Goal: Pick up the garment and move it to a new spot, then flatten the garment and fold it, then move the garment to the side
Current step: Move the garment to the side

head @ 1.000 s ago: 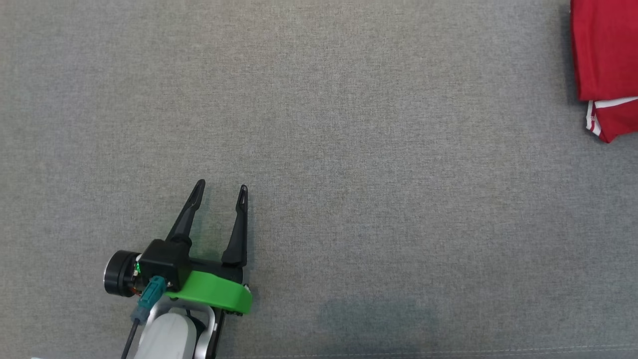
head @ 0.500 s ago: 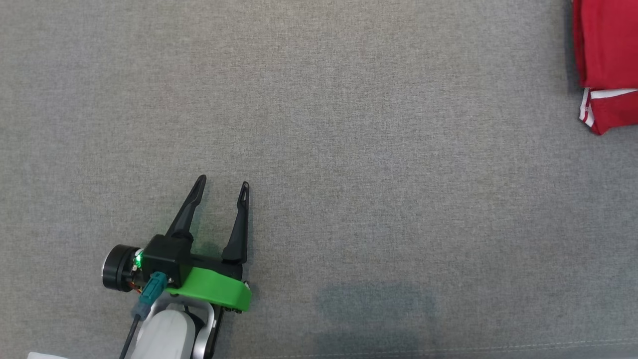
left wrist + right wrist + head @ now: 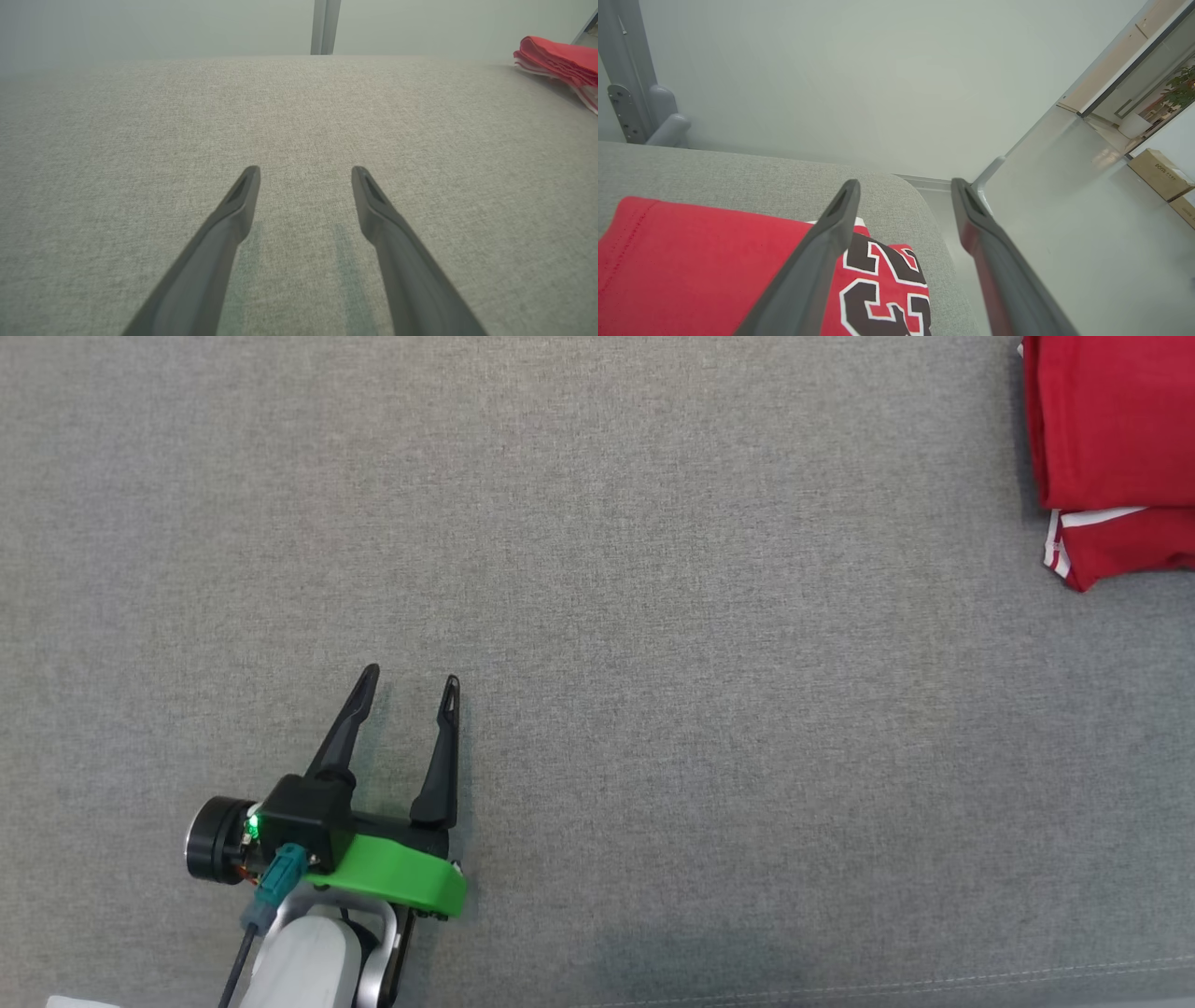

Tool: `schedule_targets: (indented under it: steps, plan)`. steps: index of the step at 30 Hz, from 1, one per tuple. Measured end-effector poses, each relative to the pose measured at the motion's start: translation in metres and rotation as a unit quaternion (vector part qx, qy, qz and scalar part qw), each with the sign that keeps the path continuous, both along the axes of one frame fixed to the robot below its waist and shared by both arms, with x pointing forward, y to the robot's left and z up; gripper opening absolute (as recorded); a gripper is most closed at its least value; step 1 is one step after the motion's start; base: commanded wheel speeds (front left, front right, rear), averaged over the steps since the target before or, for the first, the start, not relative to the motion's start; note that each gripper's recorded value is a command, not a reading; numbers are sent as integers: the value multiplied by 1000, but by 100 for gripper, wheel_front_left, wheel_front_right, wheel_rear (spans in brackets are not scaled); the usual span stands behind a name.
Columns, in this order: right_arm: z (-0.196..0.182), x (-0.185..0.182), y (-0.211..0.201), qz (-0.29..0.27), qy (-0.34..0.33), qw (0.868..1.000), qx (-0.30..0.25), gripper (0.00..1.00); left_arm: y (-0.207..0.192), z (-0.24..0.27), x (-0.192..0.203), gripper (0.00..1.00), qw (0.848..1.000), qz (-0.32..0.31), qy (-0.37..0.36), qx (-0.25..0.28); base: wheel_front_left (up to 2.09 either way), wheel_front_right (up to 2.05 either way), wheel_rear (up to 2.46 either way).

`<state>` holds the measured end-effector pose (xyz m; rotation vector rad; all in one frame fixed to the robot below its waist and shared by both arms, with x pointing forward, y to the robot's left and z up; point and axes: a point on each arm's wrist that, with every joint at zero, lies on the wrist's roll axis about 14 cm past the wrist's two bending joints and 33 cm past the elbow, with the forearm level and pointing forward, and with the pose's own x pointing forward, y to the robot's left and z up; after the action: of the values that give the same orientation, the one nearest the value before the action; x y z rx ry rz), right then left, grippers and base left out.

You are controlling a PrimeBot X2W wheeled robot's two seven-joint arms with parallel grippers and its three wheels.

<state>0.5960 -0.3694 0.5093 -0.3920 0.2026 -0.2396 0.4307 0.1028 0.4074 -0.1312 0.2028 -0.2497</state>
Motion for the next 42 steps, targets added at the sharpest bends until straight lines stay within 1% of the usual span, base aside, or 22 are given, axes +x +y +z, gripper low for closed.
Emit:
schedule_targets:
  steps: [2,6,10,16,18,21,22,23,25,27,32,37,42]
  plan:
    - [6,1,10,6,-23,999,28,100,2,5,1,100,1000,4,-7,-1,0,0,0]
    - [26,3,38,37,-64,996,57,100,8,23,5,100,999,16,-32,-6,0,0,0]
    - [37,1,67,70,-85,991,82,100,16,39,9,100,998,34,-55,-12,0,0,0]
    - [44,-18,110,125,-103,981,107,100,39,58,9,100,994,73,-77,-16,0,0,0]
    - [50,-28,124,140,-120,975,127,100,42,63,6,100,993,79,-82,-23,0,0,0]
    - [45,-49,142,160,-125,967,151,100,46,68,0,100,992,85,-86,-24,0,0,0]
    - [45,-49,142,160,-125,967,151,100,46,68,0,100,992,85,-86,-24,0,0,0]
    - [44,-63,151,172,-129,963,160,100,48,70,-5,100,992,89,-87,-25,0,0,0]
    - [45,-70,154,175,-135,961,166,100,48,71,-8,100,992,90,-87,-28,0,0,0]
    - [47,-85,160,180,-144,957,174,100,48,74,-13,100,991,94,-89,-34,0,0,0]
    - [35,-126,183,185,-154,946,219,100,48,80,-26,100,990,99,-96,-28,0,0,0]
    - [29,-160,196,184,-162,940,238,100,50,78,-37,100,990,103,-92,-28,0,0,0]
    - [20,-186,206,182,-155,938,250,100,52,76,-43,100,989,111,-88,-34,0,0,0]
